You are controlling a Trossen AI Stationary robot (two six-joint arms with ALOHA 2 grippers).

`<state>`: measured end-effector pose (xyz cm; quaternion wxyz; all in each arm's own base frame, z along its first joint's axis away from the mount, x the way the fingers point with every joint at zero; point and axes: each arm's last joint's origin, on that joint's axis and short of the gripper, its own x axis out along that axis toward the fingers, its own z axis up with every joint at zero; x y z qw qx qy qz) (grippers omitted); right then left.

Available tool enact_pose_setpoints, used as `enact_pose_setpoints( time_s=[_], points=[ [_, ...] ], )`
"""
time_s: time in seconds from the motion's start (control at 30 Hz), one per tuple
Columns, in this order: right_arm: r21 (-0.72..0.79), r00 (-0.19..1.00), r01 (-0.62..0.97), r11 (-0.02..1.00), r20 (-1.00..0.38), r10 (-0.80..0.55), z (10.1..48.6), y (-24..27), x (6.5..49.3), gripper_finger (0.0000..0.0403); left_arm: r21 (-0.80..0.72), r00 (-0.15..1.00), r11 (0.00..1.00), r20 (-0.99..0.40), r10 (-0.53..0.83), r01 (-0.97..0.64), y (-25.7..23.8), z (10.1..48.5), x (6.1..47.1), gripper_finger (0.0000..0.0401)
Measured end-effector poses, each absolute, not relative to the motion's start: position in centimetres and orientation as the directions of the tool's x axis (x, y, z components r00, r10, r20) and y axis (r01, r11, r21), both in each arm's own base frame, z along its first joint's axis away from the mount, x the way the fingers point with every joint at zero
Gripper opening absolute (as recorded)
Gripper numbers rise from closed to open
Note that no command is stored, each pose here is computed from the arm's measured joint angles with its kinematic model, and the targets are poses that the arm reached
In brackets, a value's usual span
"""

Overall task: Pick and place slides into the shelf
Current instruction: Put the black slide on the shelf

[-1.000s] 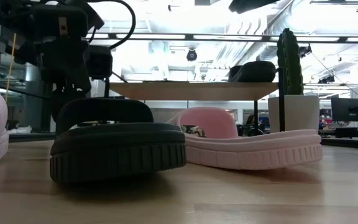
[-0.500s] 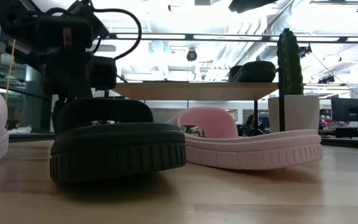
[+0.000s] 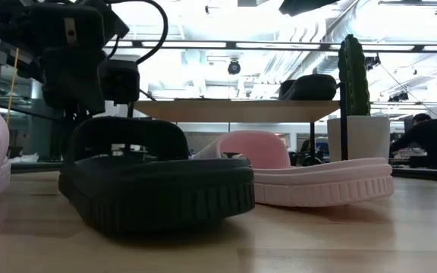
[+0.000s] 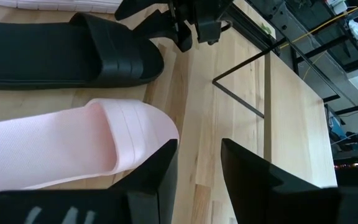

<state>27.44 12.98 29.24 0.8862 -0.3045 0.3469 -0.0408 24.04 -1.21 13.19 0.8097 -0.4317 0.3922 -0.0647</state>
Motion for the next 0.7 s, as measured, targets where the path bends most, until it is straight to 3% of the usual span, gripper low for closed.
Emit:
enact_pose_setpoints(
  time_s=[0.5,0.7],
  points=[
    [-0.566,0.76,-0.136,0.813,-0.586,-0.281,29.3,13.0,27.5,0.0115,-0.742,0.671,0.614,-0.601,-0.434,-0.268,-1.1,12.4,24.2,0.0205],
    [-0.566,0.76,-0.135,0.813,-0.585,-0.281,29.3,13.0,27.5,0.0115,-0.782,0.683,0.585,-0.549,-0.481,-0.217,-1.3,12.0,24.9,0.0205]
  ],
)
